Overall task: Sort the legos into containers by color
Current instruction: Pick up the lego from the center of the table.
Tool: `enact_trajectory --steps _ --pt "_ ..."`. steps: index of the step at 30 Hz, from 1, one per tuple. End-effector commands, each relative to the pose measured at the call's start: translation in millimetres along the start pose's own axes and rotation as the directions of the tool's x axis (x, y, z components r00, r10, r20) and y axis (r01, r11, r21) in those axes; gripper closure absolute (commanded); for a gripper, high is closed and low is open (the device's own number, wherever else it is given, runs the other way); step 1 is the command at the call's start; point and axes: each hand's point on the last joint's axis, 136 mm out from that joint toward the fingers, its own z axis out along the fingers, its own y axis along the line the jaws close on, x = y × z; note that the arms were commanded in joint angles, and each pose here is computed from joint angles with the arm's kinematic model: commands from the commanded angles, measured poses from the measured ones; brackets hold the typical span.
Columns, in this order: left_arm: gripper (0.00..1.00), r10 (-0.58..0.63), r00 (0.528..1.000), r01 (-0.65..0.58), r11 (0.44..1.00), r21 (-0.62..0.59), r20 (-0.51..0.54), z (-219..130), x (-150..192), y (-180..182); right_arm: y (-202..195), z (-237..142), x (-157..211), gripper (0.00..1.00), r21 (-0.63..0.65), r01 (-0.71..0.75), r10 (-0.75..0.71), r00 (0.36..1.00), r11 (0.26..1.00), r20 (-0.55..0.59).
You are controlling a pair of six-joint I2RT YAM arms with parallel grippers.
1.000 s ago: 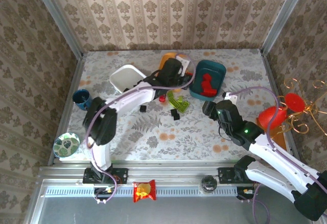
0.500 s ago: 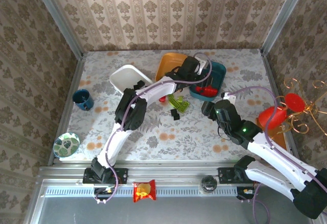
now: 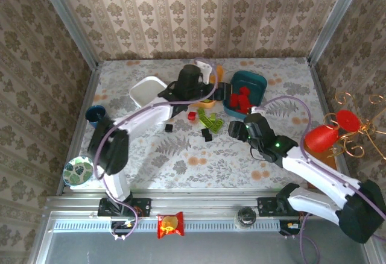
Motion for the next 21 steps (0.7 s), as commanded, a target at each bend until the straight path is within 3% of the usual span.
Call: enact_trajectory --steps 1,10,17,21 --pt "0.00 0.003 0.999 -0.003 1.000 -0.003 0.048 -28 4 -6 39 9 -2 0.27 -0.107 0.067 -0.072 0.997 0.992 -0.043" --pt "0.00 -0.014 1.000 0.017 0.982 -0.189 0.017 -118 76 27 81 60 50 0.28 -0.119 0.211 -0.235 0.941 0.970 -0.245" --pt "0.00 -0.041 0.999 0.033 0.920 -0.390 -0.012 -183 138 71 77 81 84 0.34 -0.062 0.258 -0.263 0.902 0.964 -0.342" --pt "0.00 -0.073 0.997 0.068 0.897 -0.437 0.005 -201 161 84 74 89 88 0.37 -0.031 0.270 -0.264 0.900 0.962 -0.348"
